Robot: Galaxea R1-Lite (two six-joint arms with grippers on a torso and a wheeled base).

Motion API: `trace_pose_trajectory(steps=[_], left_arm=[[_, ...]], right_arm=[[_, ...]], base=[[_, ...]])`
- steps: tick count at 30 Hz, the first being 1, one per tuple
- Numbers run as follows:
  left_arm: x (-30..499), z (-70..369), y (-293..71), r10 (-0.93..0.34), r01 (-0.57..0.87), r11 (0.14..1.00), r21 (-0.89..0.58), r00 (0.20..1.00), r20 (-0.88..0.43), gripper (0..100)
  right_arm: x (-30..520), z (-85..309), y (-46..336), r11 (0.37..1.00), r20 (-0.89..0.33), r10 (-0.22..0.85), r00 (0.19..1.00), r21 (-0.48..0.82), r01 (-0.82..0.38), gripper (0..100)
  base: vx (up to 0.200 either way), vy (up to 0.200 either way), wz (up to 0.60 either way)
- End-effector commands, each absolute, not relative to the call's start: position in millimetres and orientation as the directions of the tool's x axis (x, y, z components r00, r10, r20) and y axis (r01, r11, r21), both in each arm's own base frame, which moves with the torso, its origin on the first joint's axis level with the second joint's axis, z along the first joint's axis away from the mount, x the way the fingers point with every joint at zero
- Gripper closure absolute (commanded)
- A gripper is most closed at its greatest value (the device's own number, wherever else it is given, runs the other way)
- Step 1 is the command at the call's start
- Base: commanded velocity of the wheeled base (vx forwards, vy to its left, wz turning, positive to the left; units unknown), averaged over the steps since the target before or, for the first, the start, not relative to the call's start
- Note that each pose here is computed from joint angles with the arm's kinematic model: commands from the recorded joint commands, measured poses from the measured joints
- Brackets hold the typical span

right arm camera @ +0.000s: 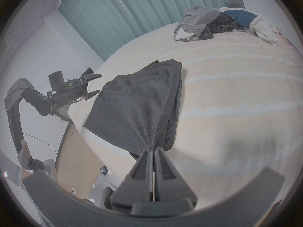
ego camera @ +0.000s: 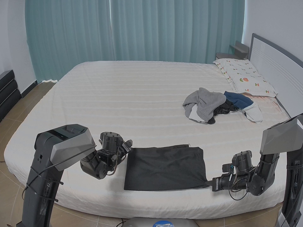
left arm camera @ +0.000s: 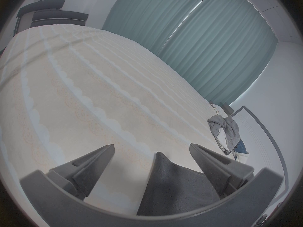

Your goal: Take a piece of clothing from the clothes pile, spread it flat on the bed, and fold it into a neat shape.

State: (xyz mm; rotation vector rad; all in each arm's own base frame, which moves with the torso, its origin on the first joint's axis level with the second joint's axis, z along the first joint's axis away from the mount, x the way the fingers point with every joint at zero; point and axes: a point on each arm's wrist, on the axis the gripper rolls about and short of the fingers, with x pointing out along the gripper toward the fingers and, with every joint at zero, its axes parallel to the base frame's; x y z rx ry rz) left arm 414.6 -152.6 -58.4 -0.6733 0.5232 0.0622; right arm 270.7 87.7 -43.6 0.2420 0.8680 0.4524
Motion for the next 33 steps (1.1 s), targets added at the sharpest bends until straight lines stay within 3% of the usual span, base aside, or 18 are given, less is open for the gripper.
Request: trace_pose_trajectory(steps=[1, 30, 31, 33], left_arm=[[414.4, -59.0, -152.7, -0.111, -0.221, 0.785, -0.579, 0.869, -0.482, 0], [414.4, -59.0, -152.7, -0.111, -0.221, 0.785, -0.579, 0.869, -0.482, 0], [414.4, -59.0, -152.7, -0.111, -0.221, 0.785, -0.579, 0.869, -0.482, 0], [414.4, -59.0, -152.7, -0.111, -0.221, 0.785, -0.579, 0.869, -0.482, 0]], right_arm=[[270.2, -45.5, 87.6, 0.880, -0.683, 0.475, 0.556, 0.383, -0.281, 100], [265.2, -52.7, 86.1, 0.884, -0.708, 0.467, 0.530, 0.353, -0.308, 100], [265.3, -52.6, 86.1, 0.883, -0.707, 0.467, 0.531, 0.353, -0.308, 0], [265.9, -52.6, 86.3, 0.883, -0.704, 0.468, 0.534, 0.354, -0.309, 0]], base=[[0.000, 0.000, 0.00], [0.000, 0.000, 0.00], [0.000, 0.000, 0.00], [0.000, 0.000, 0.00]])
